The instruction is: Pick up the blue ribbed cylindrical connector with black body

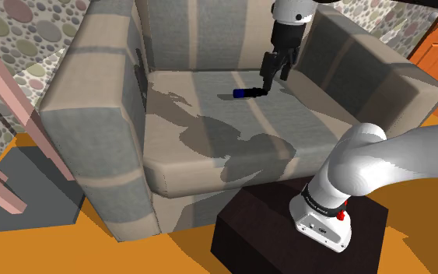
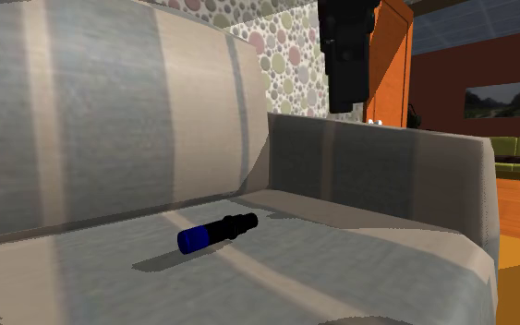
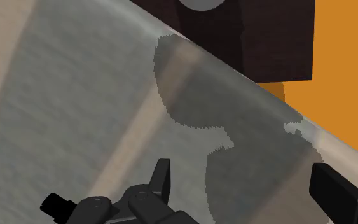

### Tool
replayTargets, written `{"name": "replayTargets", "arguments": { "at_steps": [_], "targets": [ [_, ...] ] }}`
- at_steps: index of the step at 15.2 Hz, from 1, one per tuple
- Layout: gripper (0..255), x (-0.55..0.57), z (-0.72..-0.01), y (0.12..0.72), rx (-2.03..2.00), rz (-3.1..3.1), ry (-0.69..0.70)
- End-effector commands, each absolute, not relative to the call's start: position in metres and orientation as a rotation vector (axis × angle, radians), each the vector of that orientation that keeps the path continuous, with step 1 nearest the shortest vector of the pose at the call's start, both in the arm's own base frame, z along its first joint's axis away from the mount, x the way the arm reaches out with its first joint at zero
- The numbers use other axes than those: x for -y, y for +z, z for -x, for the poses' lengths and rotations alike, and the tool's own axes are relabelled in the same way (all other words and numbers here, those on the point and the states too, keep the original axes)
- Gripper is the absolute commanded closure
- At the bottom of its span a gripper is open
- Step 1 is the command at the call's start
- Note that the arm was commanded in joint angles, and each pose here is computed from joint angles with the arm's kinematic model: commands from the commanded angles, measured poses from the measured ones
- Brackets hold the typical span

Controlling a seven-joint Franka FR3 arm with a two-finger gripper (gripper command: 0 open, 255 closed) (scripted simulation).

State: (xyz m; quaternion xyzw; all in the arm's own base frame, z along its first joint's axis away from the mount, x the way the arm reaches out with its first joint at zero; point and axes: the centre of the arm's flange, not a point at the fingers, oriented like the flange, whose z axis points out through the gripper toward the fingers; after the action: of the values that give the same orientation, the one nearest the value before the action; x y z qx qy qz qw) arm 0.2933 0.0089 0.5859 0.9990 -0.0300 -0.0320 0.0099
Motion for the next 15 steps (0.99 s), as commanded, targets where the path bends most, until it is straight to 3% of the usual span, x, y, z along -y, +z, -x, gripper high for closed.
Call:
{"name": "replayTargets", "arguments": {
  "at_steps": [1,15],
  "targets": [
    [0,-0.009,-0.293,0.586,0.094,-3.119,-0.1],
    [0,0.138,-0.359,0.5,-0.712,-3.052,-0.1]
  ]
}}
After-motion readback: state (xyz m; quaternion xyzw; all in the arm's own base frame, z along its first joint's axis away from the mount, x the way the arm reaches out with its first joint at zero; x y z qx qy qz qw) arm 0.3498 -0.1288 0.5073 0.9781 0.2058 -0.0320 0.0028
